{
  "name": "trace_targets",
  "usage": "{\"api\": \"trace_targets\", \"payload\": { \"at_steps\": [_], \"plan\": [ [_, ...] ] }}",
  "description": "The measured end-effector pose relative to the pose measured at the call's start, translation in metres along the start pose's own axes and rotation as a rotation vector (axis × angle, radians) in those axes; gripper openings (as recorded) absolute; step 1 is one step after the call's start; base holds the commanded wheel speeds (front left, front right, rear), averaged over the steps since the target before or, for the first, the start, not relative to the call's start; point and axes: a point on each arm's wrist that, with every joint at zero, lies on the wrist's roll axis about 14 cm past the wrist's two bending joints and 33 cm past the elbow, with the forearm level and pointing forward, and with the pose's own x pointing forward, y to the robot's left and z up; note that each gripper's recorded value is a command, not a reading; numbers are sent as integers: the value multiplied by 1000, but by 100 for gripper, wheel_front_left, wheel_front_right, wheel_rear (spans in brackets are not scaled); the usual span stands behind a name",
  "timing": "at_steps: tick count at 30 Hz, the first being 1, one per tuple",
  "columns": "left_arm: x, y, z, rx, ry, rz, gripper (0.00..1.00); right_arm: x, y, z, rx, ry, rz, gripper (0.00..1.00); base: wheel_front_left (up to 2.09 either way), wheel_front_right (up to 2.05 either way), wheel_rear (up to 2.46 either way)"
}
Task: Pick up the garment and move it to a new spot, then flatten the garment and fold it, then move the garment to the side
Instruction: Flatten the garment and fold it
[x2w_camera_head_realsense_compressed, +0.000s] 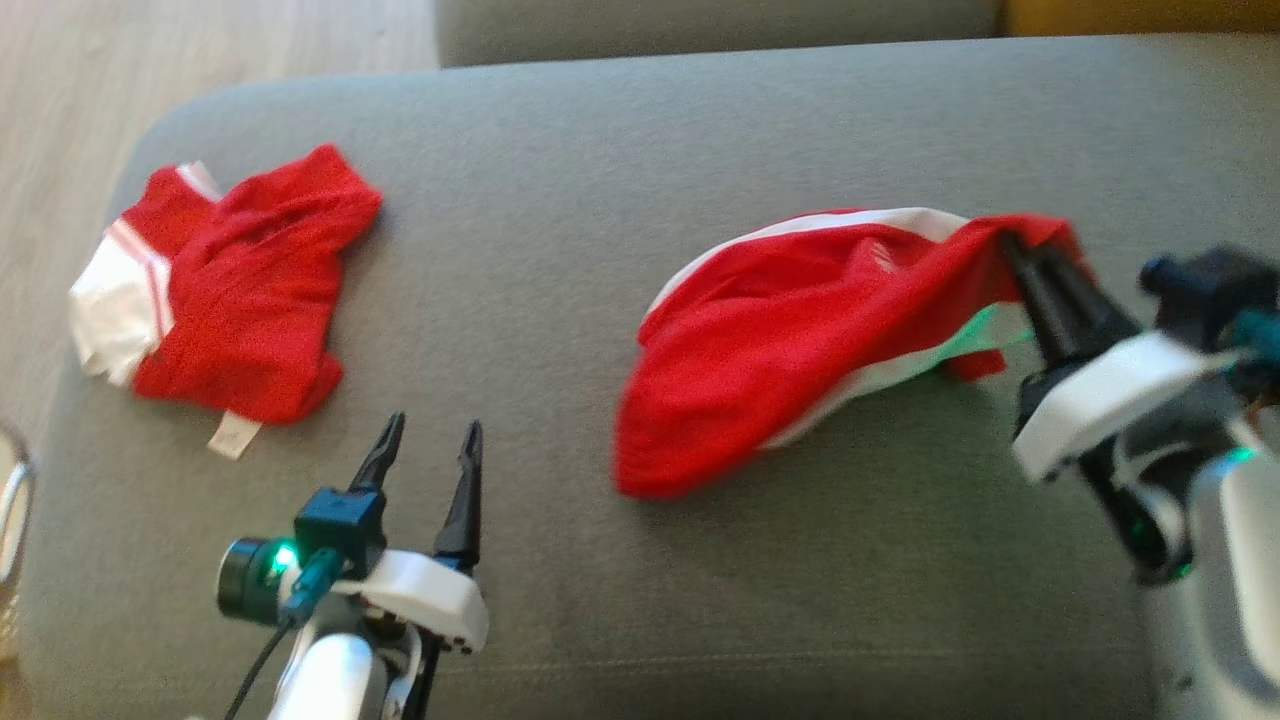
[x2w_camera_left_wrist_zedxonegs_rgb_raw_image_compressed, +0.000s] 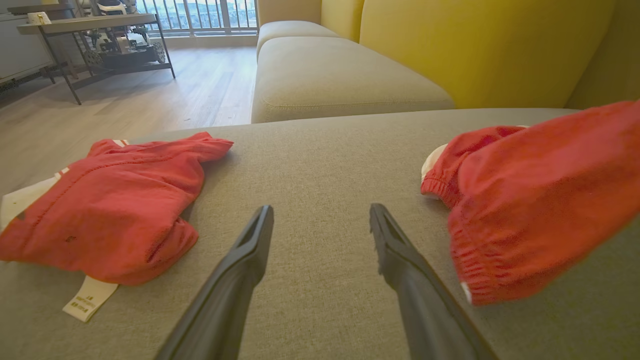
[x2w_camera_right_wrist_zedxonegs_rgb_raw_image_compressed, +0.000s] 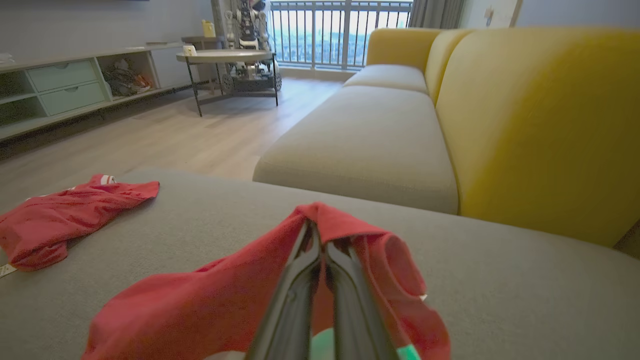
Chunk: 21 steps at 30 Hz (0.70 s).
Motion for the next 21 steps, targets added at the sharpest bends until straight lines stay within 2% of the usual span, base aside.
{"api": "trace_targets", "payload": {
  "at_steps": [3, 9, 17, 18, 19, 21],
  "plan": [
    [1, 6, 0, 0, 0, 22, 100, 26, -9, -22, 31, 126, -11, 0, 0, 0, 0],
    [3, 27, -3, 14, 16, 75, 100, 84, -13, -71, 4, 361, 14, 0, 0, 0, 0],
    [-3, 50, -22, 20, 83, 149, 100, 148, 5, -127, 17, 513, 43, 0, 0, 0, 0],
    [-4, 53, -24, 19, 90, 158, 100, 153, 8, -135, 6, 524, 51, 60, 0, 0, 0],
    [-4, 55, -26, 13, 96, 168, 100, 156, 12, -143, 0, 535, 58, 100, 0, 0, 0],
    [-6, 59, -31, 12, 111, 182, 100, 157, 18, -163, -9, 576, 70, 100, 0, 0, 0]
  ]
}}
